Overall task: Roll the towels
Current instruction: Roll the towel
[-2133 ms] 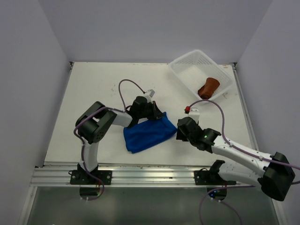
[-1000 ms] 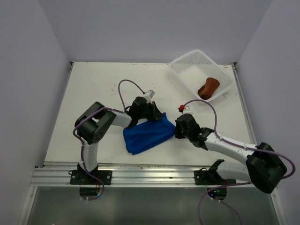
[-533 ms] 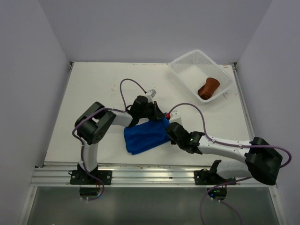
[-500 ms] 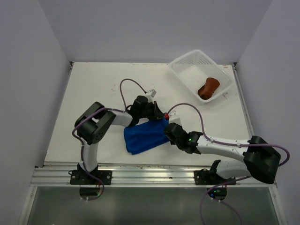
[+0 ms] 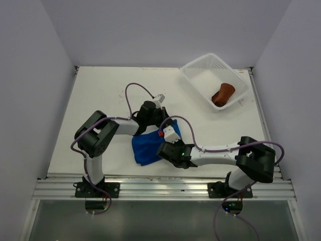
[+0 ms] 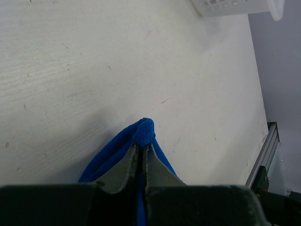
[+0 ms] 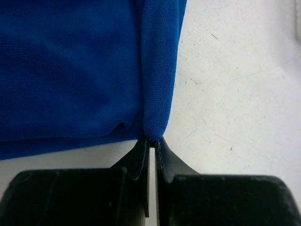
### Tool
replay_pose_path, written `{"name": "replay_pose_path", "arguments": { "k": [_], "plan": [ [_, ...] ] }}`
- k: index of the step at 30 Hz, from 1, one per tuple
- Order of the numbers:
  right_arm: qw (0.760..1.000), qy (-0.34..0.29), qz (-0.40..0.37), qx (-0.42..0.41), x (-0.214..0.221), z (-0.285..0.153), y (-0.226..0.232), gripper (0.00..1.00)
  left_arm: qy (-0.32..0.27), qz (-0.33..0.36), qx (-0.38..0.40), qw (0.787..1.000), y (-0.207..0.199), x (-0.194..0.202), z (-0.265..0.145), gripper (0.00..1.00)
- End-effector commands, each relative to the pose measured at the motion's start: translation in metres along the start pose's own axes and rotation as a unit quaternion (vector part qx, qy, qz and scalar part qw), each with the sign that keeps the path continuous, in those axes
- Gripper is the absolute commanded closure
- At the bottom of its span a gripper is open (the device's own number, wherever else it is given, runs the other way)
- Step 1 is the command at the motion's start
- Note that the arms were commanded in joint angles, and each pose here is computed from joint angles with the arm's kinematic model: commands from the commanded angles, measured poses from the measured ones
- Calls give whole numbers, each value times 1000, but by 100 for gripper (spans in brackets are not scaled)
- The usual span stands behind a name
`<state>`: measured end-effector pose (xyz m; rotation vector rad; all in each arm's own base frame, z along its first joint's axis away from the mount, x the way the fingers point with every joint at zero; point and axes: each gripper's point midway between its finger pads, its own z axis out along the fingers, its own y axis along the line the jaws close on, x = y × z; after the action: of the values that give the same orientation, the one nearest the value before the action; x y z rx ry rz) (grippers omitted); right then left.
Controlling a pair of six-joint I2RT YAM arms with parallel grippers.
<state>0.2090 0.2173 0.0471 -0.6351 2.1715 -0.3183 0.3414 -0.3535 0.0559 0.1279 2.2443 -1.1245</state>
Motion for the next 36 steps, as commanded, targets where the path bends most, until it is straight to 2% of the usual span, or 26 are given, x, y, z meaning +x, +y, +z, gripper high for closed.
{"name": "replay_pose_path", "arguments": {
  "k": [1, 5, 12, 16, 22, 28, 33, 36],
  "plan": [
    [998, -3, -51, 44, -2, -9, -6, 100, -50, 21, -19, 998, 10, -27, -8, 100],
    [993, 7, -96, 67, 5, -7, 4, 100, -51, 31, -39, 997, 19, -26, -9, 100],
    [988, 12, -129, 81, 3, -6, 16, 100, -58, 36, -59, 996, 27, -24, -21, 100],
    [986, 17, -146, 75, 4, -5, 22, 100, -45, 31, -62, 997, 36, -9, -24, 100],
    [984, 23, -161, 74, 5, -5, 29, 94, -33, 22, -71, 997, 51, 11, -25, 100],
    [994, 0, -105, 15, -13, -20, 37, 76, -34, 15, -91, 995, 64, 23, -33, 100],
    [997, -36, -14, -72, -37, -41, 44, 61, -41, 14, -104, 994, 71, 30, -39, 100],
    [992, -43, 35, -110, -44, -46, 41, 57, -49, 17, -104, 993, 68, 31, -41, 100]
  ]
}}
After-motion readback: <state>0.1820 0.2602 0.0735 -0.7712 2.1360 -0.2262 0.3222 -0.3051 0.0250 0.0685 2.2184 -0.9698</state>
